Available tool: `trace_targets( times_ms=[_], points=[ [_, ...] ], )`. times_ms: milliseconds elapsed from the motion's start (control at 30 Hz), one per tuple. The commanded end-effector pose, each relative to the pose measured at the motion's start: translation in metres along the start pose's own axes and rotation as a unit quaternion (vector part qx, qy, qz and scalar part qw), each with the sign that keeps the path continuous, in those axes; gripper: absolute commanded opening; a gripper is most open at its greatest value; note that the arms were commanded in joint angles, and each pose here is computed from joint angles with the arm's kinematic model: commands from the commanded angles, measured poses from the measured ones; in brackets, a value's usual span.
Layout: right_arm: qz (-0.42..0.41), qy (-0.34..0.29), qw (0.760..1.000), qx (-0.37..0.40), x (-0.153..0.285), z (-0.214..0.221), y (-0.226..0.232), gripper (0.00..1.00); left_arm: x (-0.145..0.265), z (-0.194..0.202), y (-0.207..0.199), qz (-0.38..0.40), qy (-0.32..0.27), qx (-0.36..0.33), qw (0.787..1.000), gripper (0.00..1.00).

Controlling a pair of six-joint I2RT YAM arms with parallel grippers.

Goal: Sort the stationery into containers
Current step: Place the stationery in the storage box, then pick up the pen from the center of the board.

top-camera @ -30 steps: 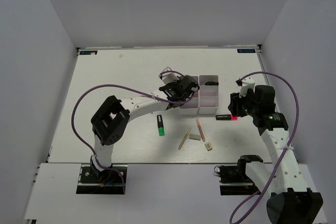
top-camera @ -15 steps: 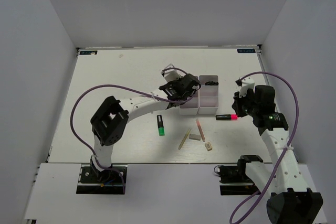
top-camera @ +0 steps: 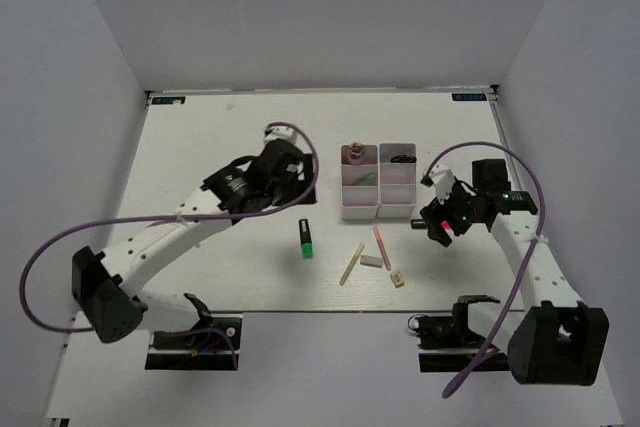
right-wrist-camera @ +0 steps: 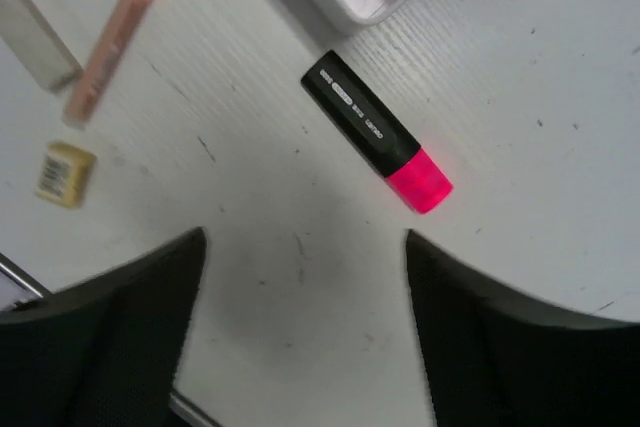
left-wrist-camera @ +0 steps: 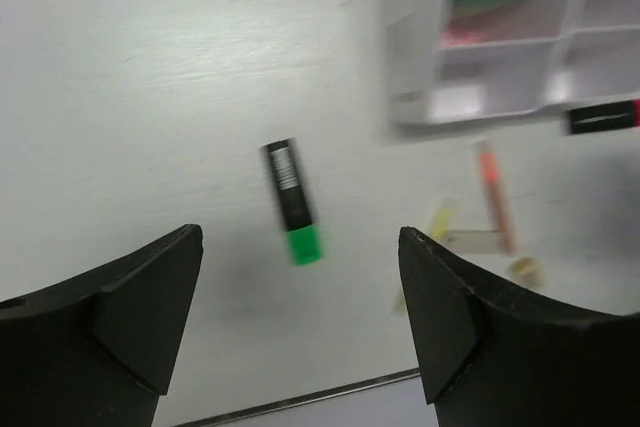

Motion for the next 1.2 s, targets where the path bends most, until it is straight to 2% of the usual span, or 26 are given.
trace_targets(
  times_ms=[0, 33, 67, 100, 133, 167, 233, 267, 333, 367, 433, 467, 533, 567, 767, 933, 1167],
  points=[
    [-0.028, 0.009, 0.993, 0.116, 0.0, 0.004, -0.007, 0.69, 0.008, 0.069, 0.069, -0.037, 0.147, -0.073, 0.986, 0.9],
    [-0.032, 0.0, 0.993, 0.113, -0.004, 0.006, -0.012, 0.52, 0.012, 0.065, 0.076, -0.026, 0.13, -0.068, 0.989, 0.9],
    [-0.042, -0.002, 0.986, 0.164, -0.008, 0.009, -0.014, 0.35, 0.013, 0.065, 0.084, -0.025, 0.126, -0.061, 0.99, 0.9],
    [-0.047, -0.013, 0.983, 0.177, -0.014, 0.01, -0.014, 0.21, 0.016, 0.076, 0.093, -0.015, 0.123, -0.055, 0.991, 0.9],
    [-0.053, -0.016, 0.979, 0.194, -0.017, 0.012, -0.014, 0.21, 0.016, 0.077, 0.096, -0.01, 0.117, -0.056, 0.991, 0.9],
    [-0.072, -0.023, 0.968, 0.239, -0.023, 0.015, -0.013, 0.22, 0.014, 0.076, 0.103, -0.009, 0.118, -0.04, 0.992, 0.91],
    [-0.074, -0.032, 0.964, 0.254, -0.021, 0.005, -0.02, 0.31, 0.016, 0.085, 0.113, -0.008, 0.122, -0.039, 0.992, 0.91],
    [-0.11, -0.026, 0.966, 0.234, -0.025, 0.012, -0.014, 0.33, 0.015, 0.087, 0.118, -0.008, 0.125, -0.033, 0.992, 0.91],
    [-0.108, -0.03, 0.961, 0.252, -0.017, -0.002, -0.027, 0.4, 0.015, 0.091, 0.126, -0.011, 0.127, -0.034, 0.991, 0.91],
    [-0.144, -0.012, 0.964, 0.224, -0.022, 0.008, -0.023, 0.43, 0.013, 0.092, 0.128, -0.01, 0.127, -0.033, 0.991, 0.91],
    [-0.156, -0.004, 0.961, 0.229, -0.02, 0.001, -0.032, 0.47, 0.014, 0.093, 0.126, 0.007, 0.131, -0.026, 0.991, 0.91],
    [-0.164, 0.001, 0.961, 0.222, -0.023, 0.003, -0.034, 0.59, 0.014, 0.093, 0.128, 0.009, 0.128, -0.024, 0.992, 0.91],
    [-0.161, 0.003, 0.96, 0.228, -0.024, -0.001, -0.041, 0.61, 0.015, 0.092, 0.127, 0.02, 0.122, -0.017, 0.992, 0.91],
    [-0.16, 0.003, 0.961, 0.226, -0.026, -0.001, -0.044, 0.76, 0.015, 0.09, 0.129, 0.02, 0.121, -0.011, 0.992, 0.91],
    [-0.184, 0.002, 0.95, 0.251, -0.043, 0.012, -0.042, 0.76, 0.014, 0.095, 0.135, 0.034, 0.128, 0.018, 0.991, 0.91],
    [-0.145, -0.02, 0.946, 0.29, -0.066, 0.018, -0.054, 0.75, 0.012, 0.094, 0.136, 0.036, 0.129, 0.023, 0.991, 0.91],
    [-0.138, -0.015, 0.947, 0.29, -0.082, 0.024, -0.064, 0.75, 0.011, 0.096, 0.137, 0.033, 0.131, 0.024, 0.991, 0.91]
  ],
)
Point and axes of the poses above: each gripper's point midway between its finger pads, its own x axis back along the fingers, its own y axis along the line the jaws close on, z = x × y, the point moved 3 cm from there along x, back along the fingers, and after that the axes turned 1 degree about -x, right-handed, at the moved point
